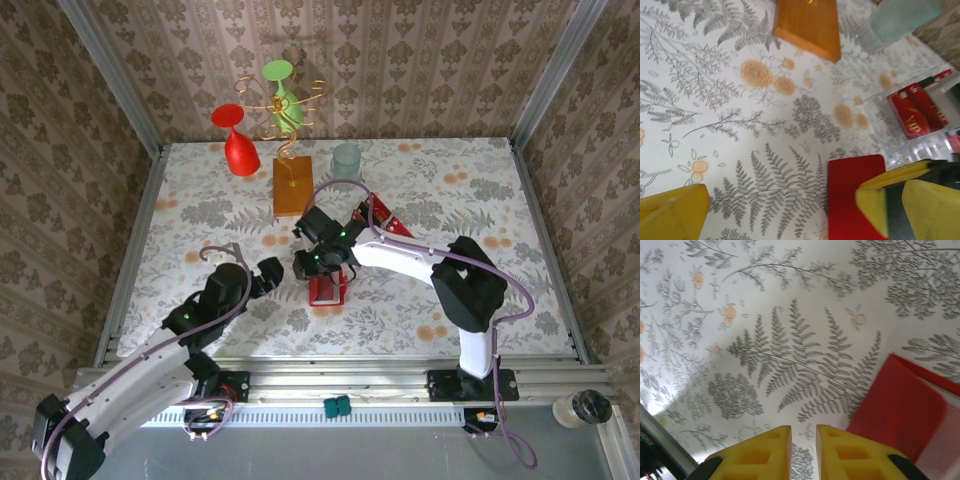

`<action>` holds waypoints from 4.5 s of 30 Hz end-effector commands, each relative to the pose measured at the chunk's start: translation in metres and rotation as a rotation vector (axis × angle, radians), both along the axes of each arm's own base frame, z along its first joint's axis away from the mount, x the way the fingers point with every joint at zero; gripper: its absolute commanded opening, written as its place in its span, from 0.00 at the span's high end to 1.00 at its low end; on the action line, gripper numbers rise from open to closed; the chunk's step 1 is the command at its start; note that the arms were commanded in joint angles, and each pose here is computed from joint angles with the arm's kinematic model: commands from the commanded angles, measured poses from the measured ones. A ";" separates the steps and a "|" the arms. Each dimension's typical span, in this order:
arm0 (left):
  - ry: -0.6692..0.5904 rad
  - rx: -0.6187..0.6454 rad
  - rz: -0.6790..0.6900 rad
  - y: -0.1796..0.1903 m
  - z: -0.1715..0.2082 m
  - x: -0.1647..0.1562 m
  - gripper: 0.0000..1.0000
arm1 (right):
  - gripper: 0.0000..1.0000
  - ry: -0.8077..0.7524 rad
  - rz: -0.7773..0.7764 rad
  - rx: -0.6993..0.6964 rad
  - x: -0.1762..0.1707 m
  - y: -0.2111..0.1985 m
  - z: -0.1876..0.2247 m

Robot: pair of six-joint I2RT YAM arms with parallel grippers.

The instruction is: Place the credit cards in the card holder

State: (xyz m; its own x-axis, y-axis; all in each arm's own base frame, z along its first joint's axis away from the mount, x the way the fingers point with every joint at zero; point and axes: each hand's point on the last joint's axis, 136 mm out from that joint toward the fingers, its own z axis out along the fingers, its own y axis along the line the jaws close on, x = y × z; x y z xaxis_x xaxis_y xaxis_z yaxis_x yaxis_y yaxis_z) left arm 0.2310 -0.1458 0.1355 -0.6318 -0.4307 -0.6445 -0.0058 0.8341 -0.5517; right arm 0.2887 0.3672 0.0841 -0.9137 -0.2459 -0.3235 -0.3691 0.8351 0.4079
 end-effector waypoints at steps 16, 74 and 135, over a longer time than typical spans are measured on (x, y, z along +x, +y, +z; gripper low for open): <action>0.147 0.179 -0.235 -0.048 -0.042 0.011 0.00 | 0.79 0.036 -0.136 -0.077 -0.014 -0.073 -0.045; 0.312 0.619 -0.389 -0.083 -0.115 0.004 0.00 | 0.69 -0.002 -0.214 -0.074 -0.010 -0.125 -0.011; 0.258 0.481 -0.347 -0.087 -0.092 0.004 0.00 | 1.00 0.210 -0.258 0.063 -0.024 -0.080 -0.084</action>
